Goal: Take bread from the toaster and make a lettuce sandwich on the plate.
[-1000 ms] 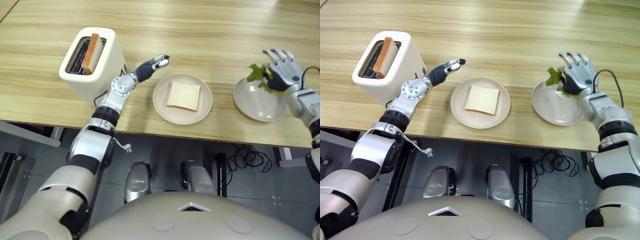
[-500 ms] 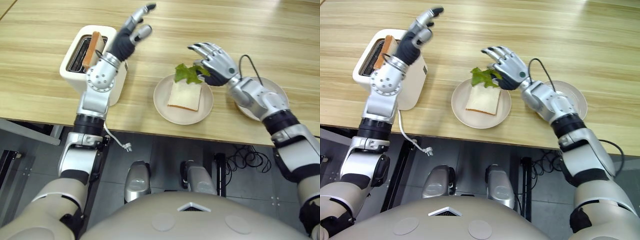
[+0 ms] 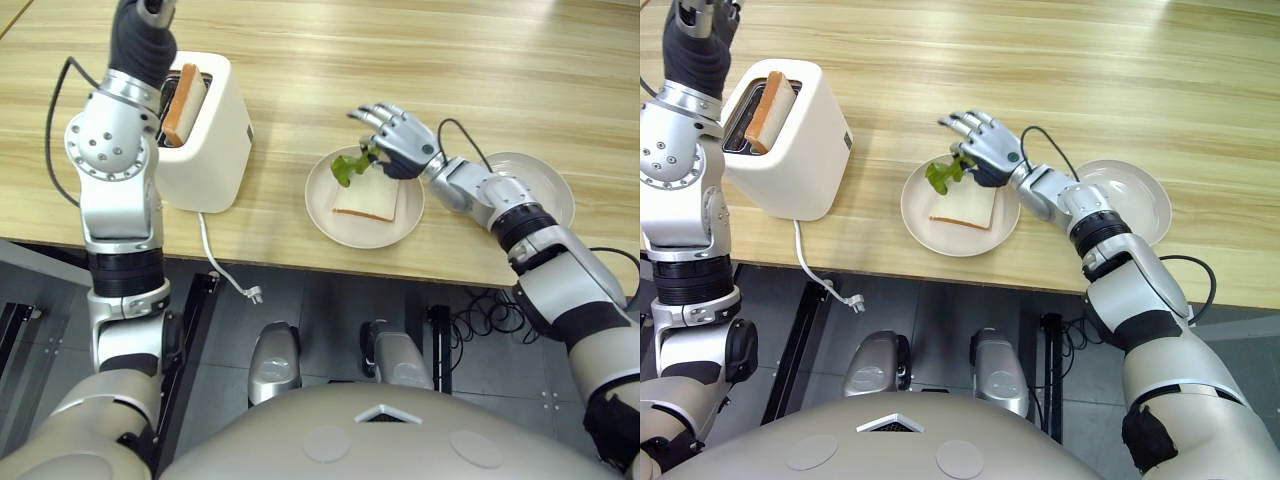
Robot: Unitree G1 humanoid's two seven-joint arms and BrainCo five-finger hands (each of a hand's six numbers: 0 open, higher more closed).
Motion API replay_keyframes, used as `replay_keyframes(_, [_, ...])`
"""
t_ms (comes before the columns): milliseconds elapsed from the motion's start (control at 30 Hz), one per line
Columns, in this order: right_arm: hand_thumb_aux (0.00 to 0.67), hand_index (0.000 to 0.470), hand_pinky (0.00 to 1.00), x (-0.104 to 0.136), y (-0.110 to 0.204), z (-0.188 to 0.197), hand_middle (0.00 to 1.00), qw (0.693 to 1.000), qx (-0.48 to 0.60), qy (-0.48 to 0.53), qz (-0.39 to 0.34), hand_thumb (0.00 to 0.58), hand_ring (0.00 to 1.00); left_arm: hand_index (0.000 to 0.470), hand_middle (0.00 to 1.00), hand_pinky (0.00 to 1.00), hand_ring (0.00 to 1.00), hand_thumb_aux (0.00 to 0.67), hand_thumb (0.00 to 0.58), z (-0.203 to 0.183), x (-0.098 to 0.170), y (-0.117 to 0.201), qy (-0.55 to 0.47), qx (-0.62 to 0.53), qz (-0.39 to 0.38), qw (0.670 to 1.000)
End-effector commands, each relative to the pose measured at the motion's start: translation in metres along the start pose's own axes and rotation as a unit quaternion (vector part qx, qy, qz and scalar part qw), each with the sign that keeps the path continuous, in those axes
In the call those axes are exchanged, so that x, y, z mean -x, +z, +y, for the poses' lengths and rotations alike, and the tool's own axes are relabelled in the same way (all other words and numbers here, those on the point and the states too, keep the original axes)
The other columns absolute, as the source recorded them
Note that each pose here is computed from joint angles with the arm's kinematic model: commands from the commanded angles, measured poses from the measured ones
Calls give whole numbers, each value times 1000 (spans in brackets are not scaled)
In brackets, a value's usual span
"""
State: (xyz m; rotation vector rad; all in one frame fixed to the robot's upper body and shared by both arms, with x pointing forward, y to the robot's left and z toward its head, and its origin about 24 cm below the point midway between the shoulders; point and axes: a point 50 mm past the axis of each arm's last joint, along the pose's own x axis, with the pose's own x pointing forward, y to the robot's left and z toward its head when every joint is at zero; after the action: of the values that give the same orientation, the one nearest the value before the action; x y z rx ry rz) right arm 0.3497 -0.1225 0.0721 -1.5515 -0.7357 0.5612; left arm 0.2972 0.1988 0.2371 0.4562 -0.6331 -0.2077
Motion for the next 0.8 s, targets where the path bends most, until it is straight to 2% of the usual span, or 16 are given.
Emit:
replay_keyframes(33, [670, 460, 0, 11, 13, 23, 0, 998, 9, 53, -33, 580, 0, 0, 0, 0, 0, 0, 0, 19, 5, 13, 22, -1, -11, 1000])
replay_keyframes(267, [670, 460, 0, 8, 3, 16, 0, 999, 11, 44, -15, 580, 0, 0, 0, 0, 0, 0, 0, 30, 9, 9, 45, 13, 1, 999])
replay_keyframes(467, [670, 460, 0, 18, 2, 31, 0, 995, 19, 101, -10, 580, 0, 0, 0, 0, 0, 0, 0, 36, 14, 14, 49, -8, -1, 999])
replay_keyframes(500, [586, 402, 0, 20, 1, 33, 0, 994, 17, 107, -6, 571, 0, 0, 0, 0, 0, 0, 0, 39, 15, 16, 52, -13, -2, 999])
replay_keyframes(533, [586, 402, 0, 21, 0, 33, 0, 994, 16, 108, -4, 571, 0, 0, 0, 0, 0, 0, 0, 43, 16, 18, 56, -19, -2, 998])
replay_keyframes(567, [352, 242, 0, 22, 0, 33, 0, 994, 13, 106, -2, 449, 0, 0, 0, 0, 0, 0, 0, 46, 17, 19, 60, -23, -1, 998])
replay_keyframes(600, [263, 180, 0, 23, 0, 33, 0, 994, 9, 105, 0, 366, 0, 0, 0, 0, 0, 0, 0, 49, 18, 19, 61, -27, 1, 998])
replay_keyframes(633, [0, 0, 0, 24, 0, 33, 0, 995, 5, 104, 0, 0, 0, 0, 0, 0, 0, 0, 0, 52, 18, 18, 61, -38, 7, 997])
replay_keyframes(800, [0, 0, 0, 26, 2, 33, 0, 994, -3, 107, -4, 0, 0, 0, 0, 0, 0, 0, 0, 62, 23, 2, 40, -104, 68, 991])
